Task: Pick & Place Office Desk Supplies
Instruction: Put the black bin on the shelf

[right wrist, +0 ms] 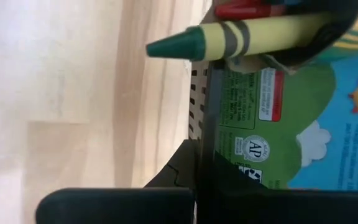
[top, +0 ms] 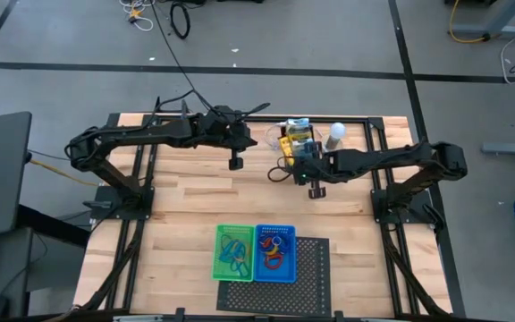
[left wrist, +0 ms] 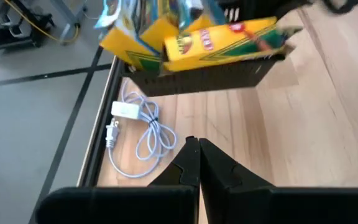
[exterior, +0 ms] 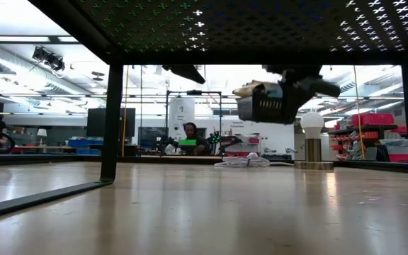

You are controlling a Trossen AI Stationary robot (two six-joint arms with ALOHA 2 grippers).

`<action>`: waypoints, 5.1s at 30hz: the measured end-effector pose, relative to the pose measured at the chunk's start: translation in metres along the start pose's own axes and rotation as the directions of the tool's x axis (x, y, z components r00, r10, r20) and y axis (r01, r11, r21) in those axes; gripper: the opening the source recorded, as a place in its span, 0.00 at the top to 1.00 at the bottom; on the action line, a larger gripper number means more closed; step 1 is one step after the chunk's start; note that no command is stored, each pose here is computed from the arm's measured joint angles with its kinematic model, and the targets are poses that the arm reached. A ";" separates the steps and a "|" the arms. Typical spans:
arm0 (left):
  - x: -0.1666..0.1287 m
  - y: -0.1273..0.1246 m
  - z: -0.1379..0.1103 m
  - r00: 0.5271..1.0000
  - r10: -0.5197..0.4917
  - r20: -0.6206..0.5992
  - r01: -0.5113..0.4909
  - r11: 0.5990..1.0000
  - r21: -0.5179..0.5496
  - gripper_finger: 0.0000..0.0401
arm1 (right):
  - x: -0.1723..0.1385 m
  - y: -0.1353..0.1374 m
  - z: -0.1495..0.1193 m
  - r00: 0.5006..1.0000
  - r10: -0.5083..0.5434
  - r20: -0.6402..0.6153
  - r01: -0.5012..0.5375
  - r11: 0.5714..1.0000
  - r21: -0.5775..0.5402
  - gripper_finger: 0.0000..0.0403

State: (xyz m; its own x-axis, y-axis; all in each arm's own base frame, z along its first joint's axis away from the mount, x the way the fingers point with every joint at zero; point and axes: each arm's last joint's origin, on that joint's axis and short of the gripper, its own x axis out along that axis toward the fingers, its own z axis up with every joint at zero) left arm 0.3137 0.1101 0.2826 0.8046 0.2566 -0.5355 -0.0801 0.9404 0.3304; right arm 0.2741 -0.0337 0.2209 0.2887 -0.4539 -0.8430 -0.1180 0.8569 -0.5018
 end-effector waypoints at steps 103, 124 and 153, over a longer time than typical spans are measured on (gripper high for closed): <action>-0.030 0.002 -0.001 0.993 0.074 -0.091 -0.077 0.997 -0.029 1.00 | -0.223 0.219 0.064 0.954 0.298 -0.026 -0.279 0.918 0.281 1.00; -0.029 0.003 0.000 0.994 0.081 -0.077 -0.083 0.996 -0.023 1.00 | -0.220 0.233 0.074 0.924 0.381 0.030 -0.377 0.895 0.240 1.00; -0.029 0.002 0.001 0.997 0.049 -0.064 -0.051 0.998 -0.024 1.00 | -0.208 0.241 0.088 0.866 0.500 -0.005 -0.487 0.845 0.222 0.93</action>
State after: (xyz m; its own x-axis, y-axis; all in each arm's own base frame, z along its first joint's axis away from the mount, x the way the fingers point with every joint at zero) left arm 0.2904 0.1040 0.2995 0.7604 0.3165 -0.5671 -0.1352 0.9312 0.3384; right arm 0.2696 0.2887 0.2927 0.1858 0.0344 -0.9820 -0.0290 0.9991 0.0295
